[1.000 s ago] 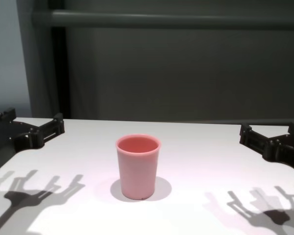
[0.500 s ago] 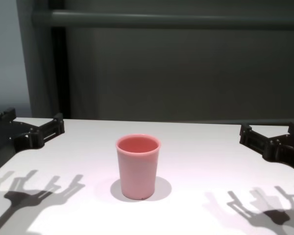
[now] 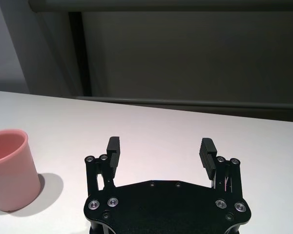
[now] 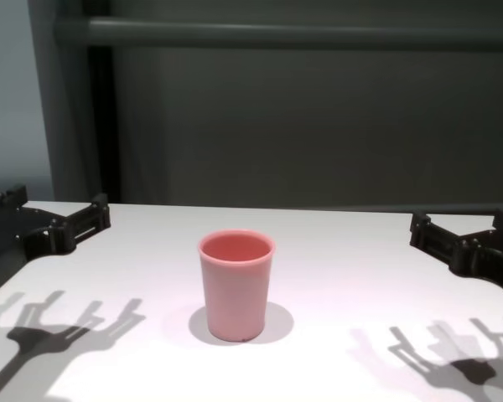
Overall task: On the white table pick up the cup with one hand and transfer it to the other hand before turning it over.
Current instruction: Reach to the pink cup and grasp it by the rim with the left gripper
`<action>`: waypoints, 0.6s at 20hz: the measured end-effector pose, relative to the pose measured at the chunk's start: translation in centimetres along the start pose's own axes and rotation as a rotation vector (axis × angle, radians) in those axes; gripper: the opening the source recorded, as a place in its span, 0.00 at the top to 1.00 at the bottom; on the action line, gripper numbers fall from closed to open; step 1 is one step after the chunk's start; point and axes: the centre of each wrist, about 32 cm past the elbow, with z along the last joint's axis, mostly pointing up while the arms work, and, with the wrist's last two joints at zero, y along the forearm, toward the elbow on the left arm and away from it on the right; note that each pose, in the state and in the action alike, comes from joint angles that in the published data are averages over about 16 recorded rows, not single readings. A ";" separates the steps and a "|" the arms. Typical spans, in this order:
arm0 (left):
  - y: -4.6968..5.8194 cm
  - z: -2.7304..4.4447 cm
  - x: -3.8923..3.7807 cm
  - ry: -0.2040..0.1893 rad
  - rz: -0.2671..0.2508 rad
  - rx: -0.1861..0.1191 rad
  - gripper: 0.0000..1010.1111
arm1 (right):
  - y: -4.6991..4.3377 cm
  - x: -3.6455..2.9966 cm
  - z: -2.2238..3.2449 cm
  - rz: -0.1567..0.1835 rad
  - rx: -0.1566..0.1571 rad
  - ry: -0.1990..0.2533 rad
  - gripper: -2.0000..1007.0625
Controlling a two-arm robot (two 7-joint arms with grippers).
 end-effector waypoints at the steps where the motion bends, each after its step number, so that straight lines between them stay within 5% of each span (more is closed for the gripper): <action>1: 0.0 0.00 0.00 0.000 0.000 0.000 0.01 | 0.00 0.00 0.00 0.000 0.000 0.000 0.01; 12: -0.1 0.10 0.19 -0.012 -0.006 -0.001 0.01 | 0.00 0.00 0.00 0.000 0.000 0.000 0.01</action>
